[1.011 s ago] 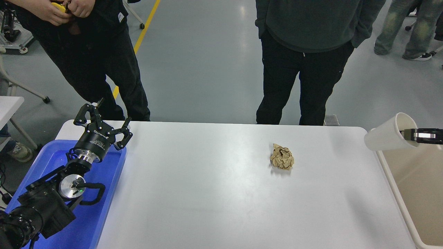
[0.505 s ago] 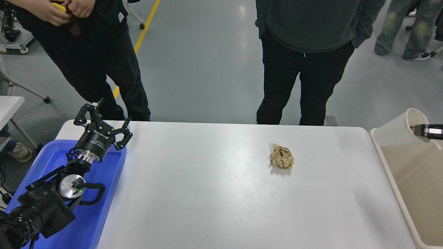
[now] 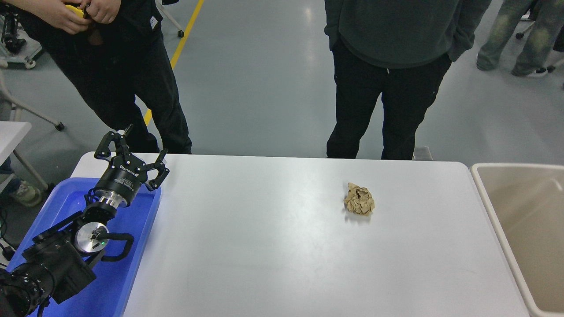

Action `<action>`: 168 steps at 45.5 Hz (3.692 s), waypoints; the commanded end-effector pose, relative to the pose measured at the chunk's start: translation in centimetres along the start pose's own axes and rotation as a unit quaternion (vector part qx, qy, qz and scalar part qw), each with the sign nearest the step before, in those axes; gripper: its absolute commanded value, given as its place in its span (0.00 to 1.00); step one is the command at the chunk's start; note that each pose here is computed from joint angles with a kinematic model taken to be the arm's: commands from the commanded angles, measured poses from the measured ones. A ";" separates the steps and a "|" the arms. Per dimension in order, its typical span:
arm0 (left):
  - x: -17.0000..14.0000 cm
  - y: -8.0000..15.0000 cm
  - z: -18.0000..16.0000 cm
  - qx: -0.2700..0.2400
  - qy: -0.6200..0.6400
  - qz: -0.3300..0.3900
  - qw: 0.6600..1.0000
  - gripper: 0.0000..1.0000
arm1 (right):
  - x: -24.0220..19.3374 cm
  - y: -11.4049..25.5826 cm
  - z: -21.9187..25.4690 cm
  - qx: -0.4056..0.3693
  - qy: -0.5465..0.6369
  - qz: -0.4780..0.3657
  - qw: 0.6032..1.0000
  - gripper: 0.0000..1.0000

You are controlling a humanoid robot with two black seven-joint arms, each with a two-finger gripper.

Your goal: Dispose of the paper cup in the dustbin

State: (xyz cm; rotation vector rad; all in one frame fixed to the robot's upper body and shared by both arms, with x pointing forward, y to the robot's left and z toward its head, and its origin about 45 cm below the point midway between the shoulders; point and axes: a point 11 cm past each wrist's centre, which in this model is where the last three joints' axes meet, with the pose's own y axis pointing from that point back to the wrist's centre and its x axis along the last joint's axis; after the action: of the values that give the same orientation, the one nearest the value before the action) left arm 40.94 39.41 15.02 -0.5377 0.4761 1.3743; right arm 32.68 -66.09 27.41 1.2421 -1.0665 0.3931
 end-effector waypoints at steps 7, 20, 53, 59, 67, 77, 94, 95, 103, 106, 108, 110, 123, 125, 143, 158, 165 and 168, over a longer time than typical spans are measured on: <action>0.0 0.0 0.0 0.000 0.000 0.000 1.000 1.00 | -1.4 0.4 4.1 -0.120 -0.050 0.023 0.991 0.00; 0.0 0.0 0.0 0.000 0.000 0.000 1.000 1.00 | -5.7 -2.1 1.5 -0.107 -0.065 -0.007 0.992 0.00; 0.1 0.0 0.1 0.000 -0.001 0.001 1.000 1.00 | -12.0 -4.4 -1.7 -0.097 -0.066 -0.043 0.992 0.00; 0.0 0.0 0.0 0.000 0.000 0.000 1.000 1.00 | -12.6 -4.8 -2.5 -0.090 -0.067 -0.047 0.993 0.00; 0.0 0.0 0.0 0.000 0.000 0.000 1.000 1.00 | -12.4 -4.8 -2.5 -0.088 -0.081 -0.039 0.992 0.07; 0.0 0.0 0.0 0.000 0.000 0.000 1.000 1.00 | -11.2 -4.9 -2.5 -0.088 -0.076 0.017 0.993 0.70; 0.0 0.0 0.0 0.000 0.000 0.000 1.000 1.00 | -9.9 -4.9 -2.8 -0.084 -0.101 0.061 0.989 0.98; 0.0 0.0 0.0 0.000 0.000 0.000 1.000 1.00 | -9.8 -4.9 -2.9 -0.083 -0.108 0.064 0.989 0.98; 0.0 0.0 0.0 0.000 0.000 0.000 1.000 1.00 | -6.8 -5.1 -4.4 -0.060 -0.187 0.108 0.975 0.98; 0.0 0.0 0.0 0.000 0.000 0.001 1.000 1.00 | -5.2 -5.2 -5.2 -0.044 -0.227 0.128 0.964 0.99; 0.1 0.0 0.1 -0.001 0.000 0.001 1.000 1.00 | -4.5 -5.2 -5.7 -0.035 -0.252 0.138 0.957 0.99; 0.0 0.0 0.0 0.000 0.000 0.000 1.000 1.00 | -4.0 -5.2 -6.0 -0.028 -0.276 0.147 0.950 0.99; 0.0 0.0 0.0 0.000 0.000 0.001 1.000 1.00 | -2.9 -6.0 -11.0 0.066 -0.414 0.154 0.895 0.99; 0.1 0.0 0.1 0.000 -0.001 0.001 1.000 1.00 | -2.7 -6.0 -11.8 0.082 -0.442 0.156 0.879 0.99; 0.0 0.0 0.0 0.000 0.000 0.000 1.000 1.00 | -1.6 -5.0 -20.2 0.232 -0.591 0.115 0.764 0.99; 0.0 0.0 0.0 0.000 0.000 0.001 1.000 1.00 | -1.8 -3.4 -24.9 0.312 -0.619 0.066 0.718 0.99; 0.0 0.0 0.0 0.000 0.000 0.000 1.000 1.00 | -2.4 -2.7 -26.5 0.344 -0.642 0.041 0.685 0.99; 0.0 0.0 0.0 0.000 0.000 0.000 1.000 1.00 | -3.0 -2.7 -27.1 0.352 -0.653 0.030 0.670 0.99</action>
State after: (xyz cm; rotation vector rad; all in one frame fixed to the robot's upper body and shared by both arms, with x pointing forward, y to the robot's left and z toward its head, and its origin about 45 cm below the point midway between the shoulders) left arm 40.94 39.41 15.01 -0.5380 0.4762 1.3750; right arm 45.12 -44.65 24.65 2.1101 -2.3035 -0.0949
